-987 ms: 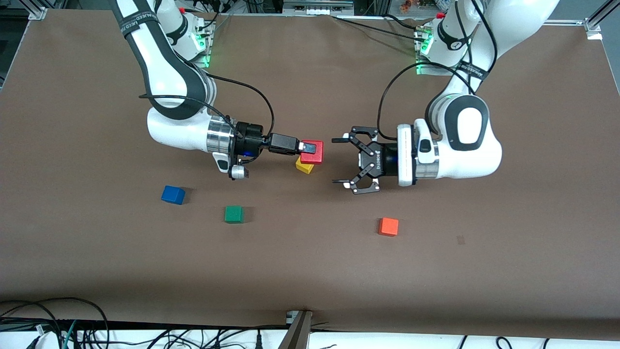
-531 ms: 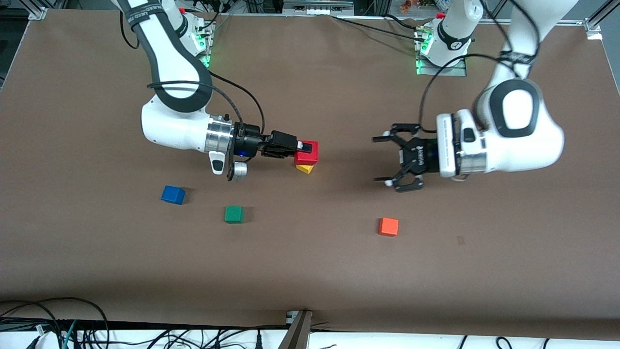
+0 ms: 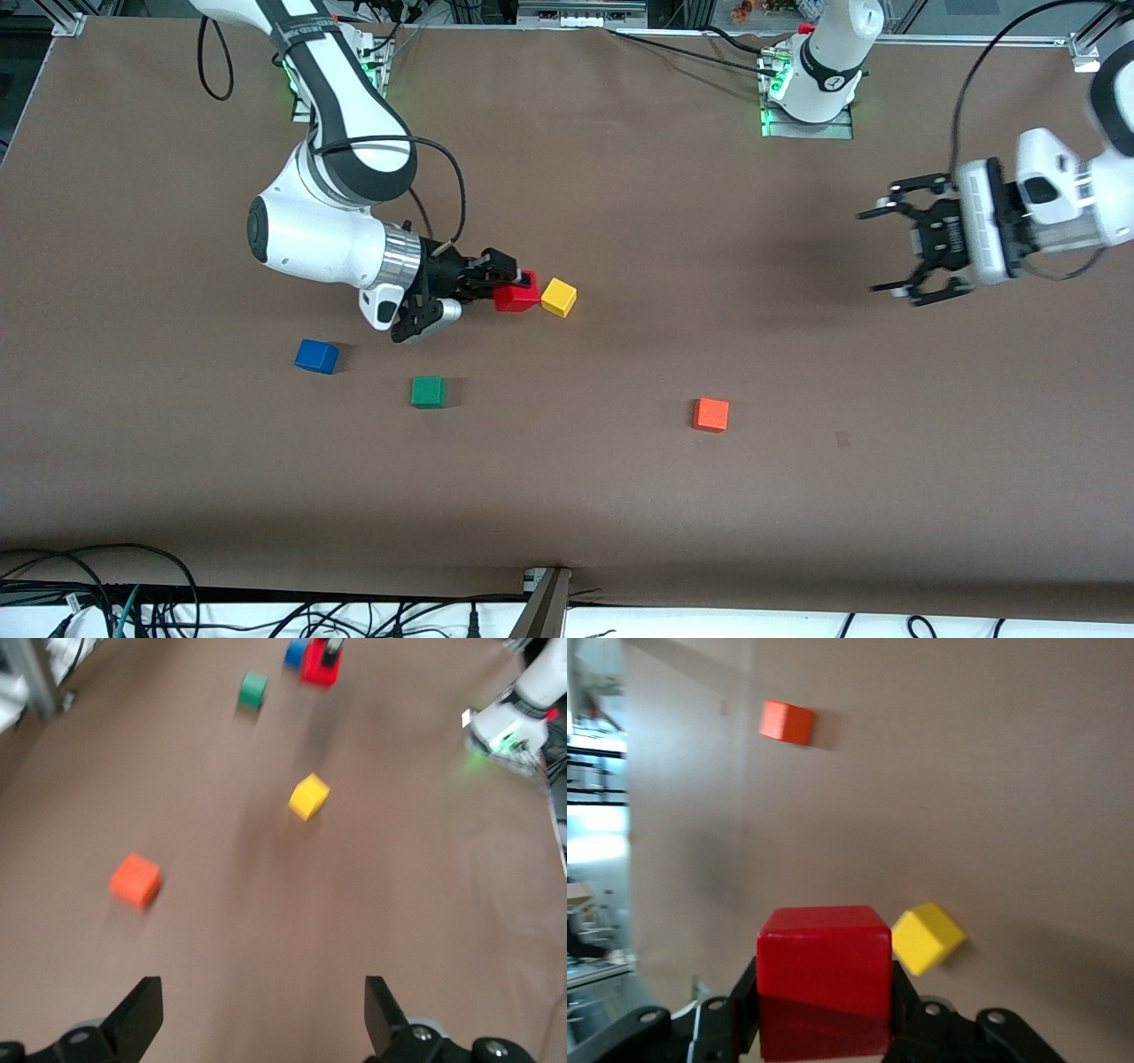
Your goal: Pass red block to right arm, stack on blue
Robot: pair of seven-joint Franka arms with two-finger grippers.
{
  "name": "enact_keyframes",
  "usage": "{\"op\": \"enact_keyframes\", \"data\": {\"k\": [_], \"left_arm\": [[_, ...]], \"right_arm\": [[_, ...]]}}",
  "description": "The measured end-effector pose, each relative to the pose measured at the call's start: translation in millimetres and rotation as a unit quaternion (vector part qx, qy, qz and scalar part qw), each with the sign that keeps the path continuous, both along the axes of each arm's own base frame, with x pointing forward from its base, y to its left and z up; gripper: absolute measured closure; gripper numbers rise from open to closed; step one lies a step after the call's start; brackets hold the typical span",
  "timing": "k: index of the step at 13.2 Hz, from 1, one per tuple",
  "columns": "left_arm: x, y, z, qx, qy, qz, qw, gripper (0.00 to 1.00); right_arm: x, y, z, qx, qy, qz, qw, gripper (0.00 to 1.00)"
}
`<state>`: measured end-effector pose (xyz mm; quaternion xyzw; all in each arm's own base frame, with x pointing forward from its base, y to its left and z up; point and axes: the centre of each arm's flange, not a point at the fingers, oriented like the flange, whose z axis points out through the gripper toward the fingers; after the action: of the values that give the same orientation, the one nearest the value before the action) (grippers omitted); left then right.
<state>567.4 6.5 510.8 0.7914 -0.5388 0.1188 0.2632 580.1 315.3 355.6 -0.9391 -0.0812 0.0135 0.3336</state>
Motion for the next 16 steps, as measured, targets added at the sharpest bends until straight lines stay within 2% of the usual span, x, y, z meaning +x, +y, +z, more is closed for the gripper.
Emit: {"op": "enact_keyframes", "data": {"k": [2,5,8,10,11,12,14,16], "left_arm": [[-9,38,5,0.087,0.027,0.046,0.995,0.0],[-14,67,21,0.193,0.055,0.129,0.971,0.0],[-13,41,62,0.259,0.059,0.19,0.945,0.0],[-14,10,74,0.296,0.06,0.223,0.927,0.0],[-15,-8,78,0.316,0.059,0.244,0.915,0.0],[-19,-28,83,0.332,0.062,0.268,0.902,0.0],[-31,-68,92,0.354,0.064,0.318,0.877,0.0],[-35,-84,105,0.352,0.058,0.358,0.863,0.0]], "right_arm": [[10,-28,-6,-0.079,-0.018,0.019,0.997,0.43],[28,-99,-21,-0.185,-0.011,0.04,0.982,0.43],[42,-167,-41,-0.295,-0.009,0.059,0.954,0.43],[46,-187,-54,-0.36,-0.009,0.072,0.93,0.43],[46,-191,-56,-0.383,-0.009,0.071,0.921,0.43],[46,-190,-56,-0.394,-0.01,0.066,0.917,0.43],[47,-187,-55,-0.4,-0.016,0.06,0.915,0.43],[51,-190,-57,-0.398,-0.041,0.048,0.915,0.43]]}}
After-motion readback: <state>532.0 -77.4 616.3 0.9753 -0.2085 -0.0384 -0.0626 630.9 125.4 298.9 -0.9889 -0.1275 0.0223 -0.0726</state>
